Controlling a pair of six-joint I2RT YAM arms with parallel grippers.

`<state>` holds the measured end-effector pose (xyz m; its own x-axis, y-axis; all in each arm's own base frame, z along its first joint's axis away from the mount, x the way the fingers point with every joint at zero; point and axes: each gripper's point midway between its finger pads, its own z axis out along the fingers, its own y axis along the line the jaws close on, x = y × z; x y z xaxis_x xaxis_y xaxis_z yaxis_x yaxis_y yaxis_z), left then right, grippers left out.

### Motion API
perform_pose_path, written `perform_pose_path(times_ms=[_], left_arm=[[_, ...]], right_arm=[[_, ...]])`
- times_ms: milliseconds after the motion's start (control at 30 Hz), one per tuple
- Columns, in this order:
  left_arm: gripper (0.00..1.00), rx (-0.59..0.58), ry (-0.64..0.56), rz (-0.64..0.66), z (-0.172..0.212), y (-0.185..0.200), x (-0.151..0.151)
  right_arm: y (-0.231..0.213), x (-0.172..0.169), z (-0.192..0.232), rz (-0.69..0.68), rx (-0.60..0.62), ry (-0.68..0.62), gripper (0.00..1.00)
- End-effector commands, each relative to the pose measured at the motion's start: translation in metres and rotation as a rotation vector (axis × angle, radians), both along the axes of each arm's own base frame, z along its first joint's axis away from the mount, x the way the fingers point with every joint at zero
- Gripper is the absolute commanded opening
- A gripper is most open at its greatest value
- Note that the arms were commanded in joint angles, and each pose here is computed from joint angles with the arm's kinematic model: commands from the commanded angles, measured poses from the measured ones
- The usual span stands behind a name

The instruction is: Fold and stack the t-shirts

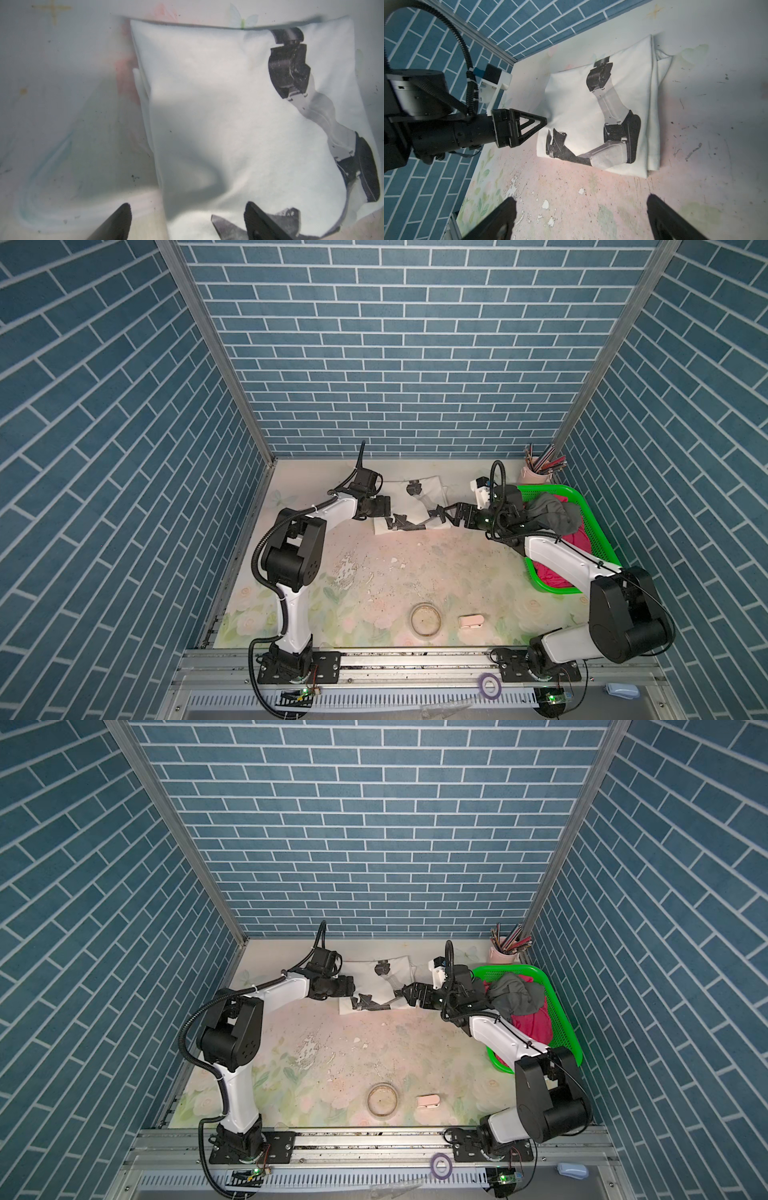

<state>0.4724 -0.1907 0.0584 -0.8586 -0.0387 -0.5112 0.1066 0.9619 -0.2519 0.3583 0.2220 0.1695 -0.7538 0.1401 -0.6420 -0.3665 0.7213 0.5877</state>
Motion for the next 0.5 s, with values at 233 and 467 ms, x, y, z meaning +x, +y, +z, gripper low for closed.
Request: perform_pose_path(times_ms=[233,467], left_arm=[[0.83,-0.002,0.117,-0.042,-0.042,-0.007,-0.006],[0.41,0.043,0.148,-0.065,-0.056,-0.007,-0.006]], right_arm=[[0.002,-0.009,0.016,0.009,0.048,-0.02,0.98],[0.002,-0.01,0.017,0.009,0.054,-0.023,0.98]])
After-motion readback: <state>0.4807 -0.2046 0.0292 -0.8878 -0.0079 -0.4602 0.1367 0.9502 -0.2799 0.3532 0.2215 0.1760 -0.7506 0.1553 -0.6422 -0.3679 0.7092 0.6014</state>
